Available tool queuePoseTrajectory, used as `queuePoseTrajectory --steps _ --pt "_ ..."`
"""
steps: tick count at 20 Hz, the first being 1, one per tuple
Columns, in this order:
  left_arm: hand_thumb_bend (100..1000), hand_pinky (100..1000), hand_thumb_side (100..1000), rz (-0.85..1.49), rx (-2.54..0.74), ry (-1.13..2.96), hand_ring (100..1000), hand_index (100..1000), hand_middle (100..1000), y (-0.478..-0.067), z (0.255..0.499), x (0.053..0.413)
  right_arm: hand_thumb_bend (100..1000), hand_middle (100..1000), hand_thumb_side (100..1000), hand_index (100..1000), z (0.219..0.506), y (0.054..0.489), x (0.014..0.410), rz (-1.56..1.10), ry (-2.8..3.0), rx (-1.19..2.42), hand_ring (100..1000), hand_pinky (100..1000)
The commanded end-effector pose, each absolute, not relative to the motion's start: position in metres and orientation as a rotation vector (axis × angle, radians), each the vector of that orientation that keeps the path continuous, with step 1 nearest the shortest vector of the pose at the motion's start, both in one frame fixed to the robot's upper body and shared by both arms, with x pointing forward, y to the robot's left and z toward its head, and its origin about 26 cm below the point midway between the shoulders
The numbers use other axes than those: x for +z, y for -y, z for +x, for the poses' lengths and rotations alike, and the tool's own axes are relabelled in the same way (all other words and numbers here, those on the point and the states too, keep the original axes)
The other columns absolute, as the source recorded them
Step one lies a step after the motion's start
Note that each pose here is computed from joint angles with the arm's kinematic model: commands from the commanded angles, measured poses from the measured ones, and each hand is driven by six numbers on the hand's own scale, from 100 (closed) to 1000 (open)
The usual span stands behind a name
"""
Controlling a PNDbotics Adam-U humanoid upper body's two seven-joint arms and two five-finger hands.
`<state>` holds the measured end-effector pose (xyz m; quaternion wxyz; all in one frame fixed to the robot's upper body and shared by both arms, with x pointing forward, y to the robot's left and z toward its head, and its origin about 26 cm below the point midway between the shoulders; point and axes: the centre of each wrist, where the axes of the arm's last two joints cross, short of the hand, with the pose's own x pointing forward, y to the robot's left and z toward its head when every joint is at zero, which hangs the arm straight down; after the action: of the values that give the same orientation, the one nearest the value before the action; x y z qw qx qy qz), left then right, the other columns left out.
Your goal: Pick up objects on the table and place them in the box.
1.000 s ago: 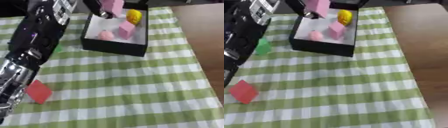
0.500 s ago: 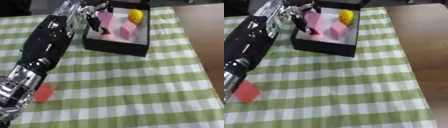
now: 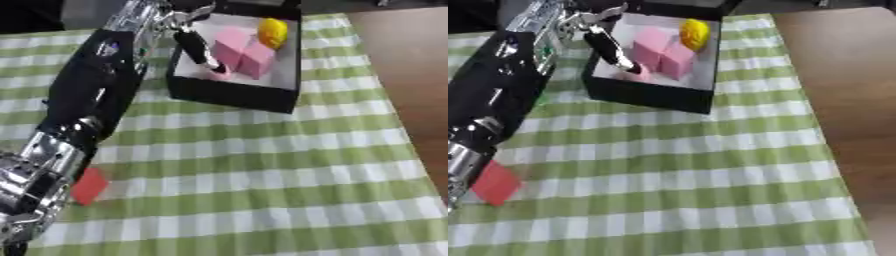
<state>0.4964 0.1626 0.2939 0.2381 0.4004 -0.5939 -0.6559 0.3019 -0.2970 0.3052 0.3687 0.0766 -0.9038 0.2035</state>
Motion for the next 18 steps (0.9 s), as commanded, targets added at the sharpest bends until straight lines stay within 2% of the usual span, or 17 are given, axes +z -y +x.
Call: queuePoseTrajectory --steps 1,4,9,11,14,18 --pt "464 902 250 1.137 -1.696 1.740 891 876 811 -0.180 0.488 0.327 100 555 525 742 0.296 0.299 0.314 0.161 2.343 0.548 665 1000" --pt "408 901 270 1.113 -1.601 1.759 889 874 812 -0.208 0.480 0.346 100 555 523 742 0.295 0.303 0.313 0.135 2.339 0.545 665 1000" --pt "392 930 293 1.031 -1.494 1.581 905 879 810 -0.260 0.473 0.367 100 555 521 742 0.294 0.309 0.310 0.090 2.330 0.536 665 1000" --pt "384 943 340 0.963 -1.499 1.505 914 882 813 -0.274 0.471 0.370 100 555 520 742 0.294 0.310 0.309 0.083 2.328 0.538 665 1000" --pt "467 951 456 0.894 -1.530 1.374 927 886 821 -0.292 0.467 0.373 100 555 520 742 0.293 0.311 0.309 0.072 2.325 0.537 665 1000" --pt "519 954 513 0.871 -1.547 1.204 934 883 823 -0.311 0.466 0.364 100 555 520 742 0.293 0.313 0.307 0.059 2.323 0.531 665 1000"
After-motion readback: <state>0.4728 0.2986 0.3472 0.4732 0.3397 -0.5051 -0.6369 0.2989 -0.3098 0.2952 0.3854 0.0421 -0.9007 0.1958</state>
